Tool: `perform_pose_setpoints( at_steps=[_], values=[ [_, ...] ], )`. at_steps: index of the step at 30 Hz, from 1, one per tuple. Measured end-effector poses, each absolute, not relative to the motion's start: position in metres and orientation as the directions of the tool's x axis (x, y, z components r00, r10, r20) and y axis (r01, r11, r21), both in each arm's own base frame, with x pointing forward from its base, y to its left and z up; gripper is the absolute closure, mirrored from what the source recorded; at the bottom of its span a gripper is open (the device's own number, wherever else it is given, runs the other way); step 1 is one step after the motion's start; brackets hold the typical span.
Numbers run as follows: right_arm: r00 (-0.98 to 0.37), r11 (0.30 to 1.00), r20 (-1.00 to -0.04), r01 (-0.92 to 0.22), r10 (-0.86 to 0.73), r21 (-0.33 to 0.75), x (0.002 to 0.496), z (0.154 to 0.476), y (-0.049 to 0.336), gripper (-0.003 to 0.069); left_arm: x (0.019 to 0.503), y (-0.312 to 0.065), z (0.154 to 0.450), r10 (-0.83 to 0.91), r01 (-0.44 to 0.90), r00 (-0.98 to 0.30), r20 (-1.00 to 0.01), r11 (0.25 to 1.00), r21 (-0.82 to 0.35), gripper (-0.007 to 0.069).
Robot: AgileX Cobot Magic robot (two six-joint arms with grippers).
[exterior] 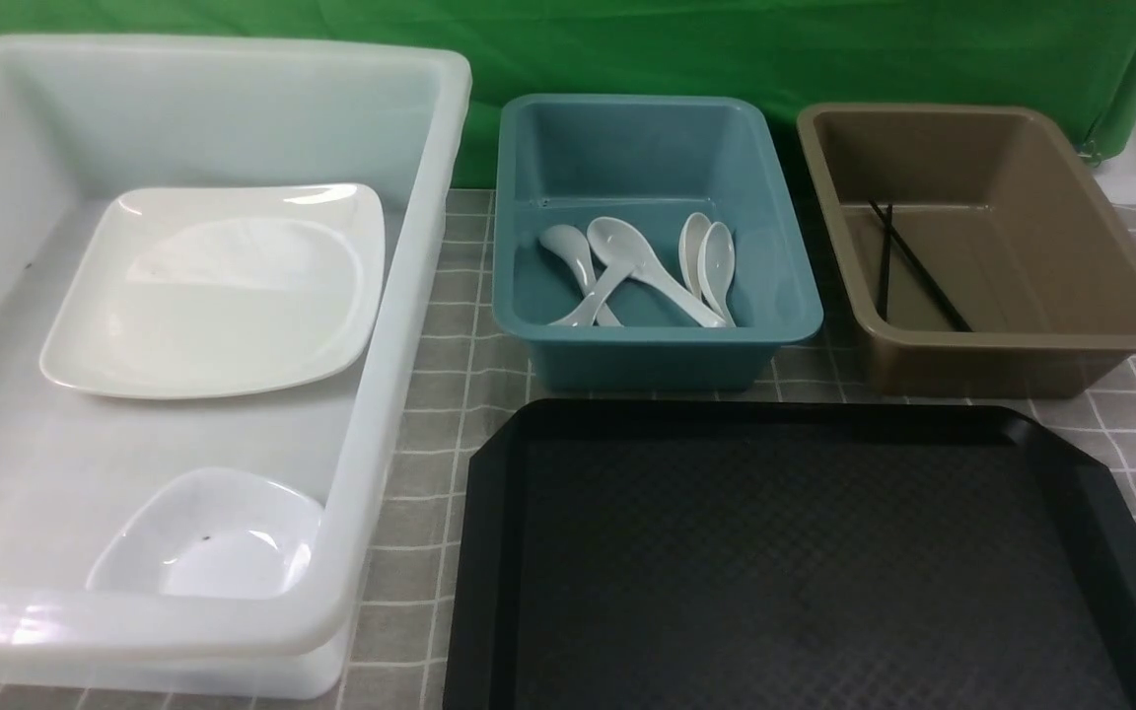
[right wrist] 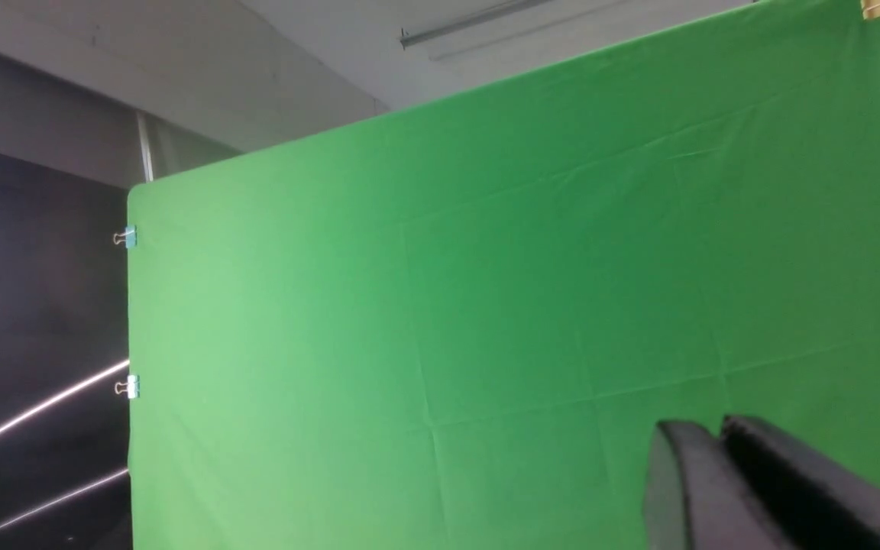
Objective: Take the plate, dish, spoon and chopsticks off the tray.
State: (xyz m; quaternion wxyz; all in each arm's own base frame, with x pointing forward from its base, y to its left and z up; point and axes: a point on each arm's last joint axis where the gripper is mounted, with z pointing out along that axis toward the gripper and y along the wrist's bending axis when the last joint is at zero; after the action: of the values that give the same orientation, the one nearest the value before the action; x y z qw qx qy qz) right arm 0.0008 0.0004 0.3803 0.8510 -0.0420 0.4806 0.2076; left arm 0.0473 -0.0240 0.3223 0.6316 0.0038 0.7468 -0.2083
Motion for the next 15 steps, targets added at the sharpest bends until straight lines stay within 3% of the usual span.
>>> perform_pose_setpoints(
  at_steps=[4, 7, 9, 10, 13, 15],
  values=[
    [0.452, 0.910, -0.835, -0.394, 0.313, 0.128, 0.001, 0.380, 0.000, 0.0558, 0.048, -0.022, 0.322, -0.168, 0.268, -0.173, -0.971, 0.940, -0.210, 0.0624],
    [0.452, 0.910, -0.835, -0.394, 0.313, 0.128, 0.001, 0.380, 0.000, 0.0547, 0.054, -0.015, 0.311, -0.033, 0.210, -0.094, -0.995, 0.976, -0.052, 0.0624],
    [0.452, 0.910, -0.835, -0.394, 0.313, 0.128, 0.001, 0.380, 0.000, 0.0544, 0.055, -0.012, 0.304, 0.006, 0.179, -0.069, -0.998, 0.984, -0.007, 0.0624],
    [0.452, 0.910, -0.835, -0.394, 0.313, 0.128, 0.001, 0.380, 0.000, 0.0537, 0.057, -0.008, 0.291, 0.053, 0.121, -0.034, -0.998, 0.991, 0.048, 0.0624],
    [0.452, 0.910, -0.835, -0.394, 0.313, 0.128, 0.001, 0.380, 0.000, 0.0529, 0.055, -0.002, 0.264, 0.057, 0.034, 0.009, -0.998, 0.998, 0.057, 0.0624],
    [0.452, 0.910, -0.835, -0.394, 0.313, 0.128, 0.001, 0.380, 0.000, 0.0522, 0.055, 0.001, 0.231, 0.051, -0.028, -0.007, -0.999, 0.998, 0.051, 0.0624]
  ],
)
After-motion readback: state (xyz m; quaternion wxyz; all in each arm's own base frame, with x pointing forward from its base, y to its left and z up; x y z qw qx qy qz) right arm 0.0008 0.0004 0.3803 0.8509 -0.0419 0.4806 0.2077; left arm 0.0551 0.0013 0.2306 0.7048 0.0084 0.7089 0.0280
